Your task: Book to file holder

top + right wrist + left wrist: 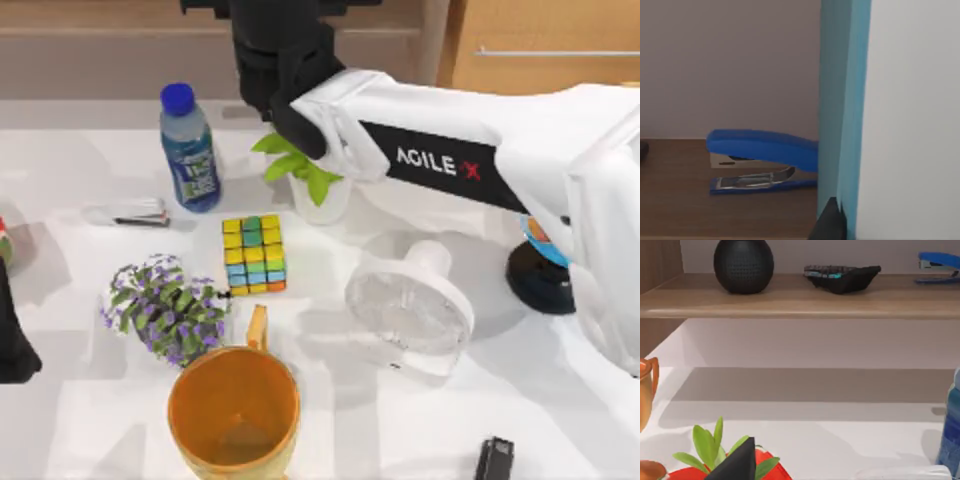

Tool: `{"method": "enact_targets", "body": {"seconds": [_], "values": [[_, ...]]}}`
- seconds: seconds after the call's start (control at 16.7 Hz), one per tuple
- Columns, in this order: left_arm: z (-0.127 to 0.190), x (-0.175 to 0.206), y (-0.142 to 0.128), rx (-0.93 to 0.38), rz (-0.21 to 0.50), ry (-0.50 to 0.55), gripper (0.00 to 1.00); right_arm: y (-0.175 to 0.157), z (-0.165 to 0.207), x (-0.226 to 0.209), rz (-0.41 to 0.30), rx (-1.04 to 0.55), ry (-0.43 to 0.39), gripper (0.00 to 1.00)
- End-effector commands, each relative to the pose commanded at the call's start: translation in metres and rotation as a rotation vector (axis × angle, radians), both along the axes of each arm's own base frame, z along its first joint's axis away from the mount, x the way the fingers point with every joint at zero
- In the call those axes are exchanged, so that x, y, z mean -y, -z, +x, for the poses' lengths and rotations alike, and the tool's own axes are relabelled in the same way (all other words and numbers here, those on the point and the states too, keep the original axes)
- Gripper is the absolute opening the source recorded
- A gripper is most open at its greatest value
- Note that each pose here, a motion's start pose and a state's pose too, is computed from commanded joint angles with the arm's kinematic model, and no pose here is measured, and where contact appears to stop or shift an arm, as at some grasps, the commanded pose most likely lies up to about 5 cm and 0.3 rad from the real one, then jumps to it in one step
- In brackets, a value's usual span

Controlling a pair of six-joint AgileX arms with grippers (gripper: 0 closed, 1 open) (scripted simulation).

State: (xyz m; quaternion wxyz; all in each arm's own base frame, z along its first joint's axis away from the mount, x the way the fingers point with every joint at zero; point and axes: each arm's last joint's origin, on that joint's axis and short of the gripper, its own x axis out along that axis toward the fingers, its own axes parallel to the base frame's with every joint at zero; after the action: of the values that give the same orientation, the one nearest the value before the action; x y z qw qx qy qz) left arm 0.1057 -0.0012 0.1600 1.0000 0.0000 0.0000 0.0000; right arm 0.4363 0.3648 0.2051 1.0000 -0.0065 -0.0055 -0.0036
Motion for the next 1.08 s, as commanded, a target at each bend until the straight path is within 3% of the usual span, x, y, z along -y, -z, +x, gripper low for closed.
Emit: {"method": "enact_targets", "body": {"seconds": [0.78, 1.08], "values": [[0.000, 0.000, 0.000, 0.000, 0.000, 0.000, 1.00, -0.014, -0.002, -0.002, 0.003, -0.002, -0.007, 0.00], [0.000, 0.000, 0.000, 0.000, 0.000, 0.000, 1.00, -0.033, -0.037, -0.001, 0.056, -0.027, -0.076, 0.00]]}}
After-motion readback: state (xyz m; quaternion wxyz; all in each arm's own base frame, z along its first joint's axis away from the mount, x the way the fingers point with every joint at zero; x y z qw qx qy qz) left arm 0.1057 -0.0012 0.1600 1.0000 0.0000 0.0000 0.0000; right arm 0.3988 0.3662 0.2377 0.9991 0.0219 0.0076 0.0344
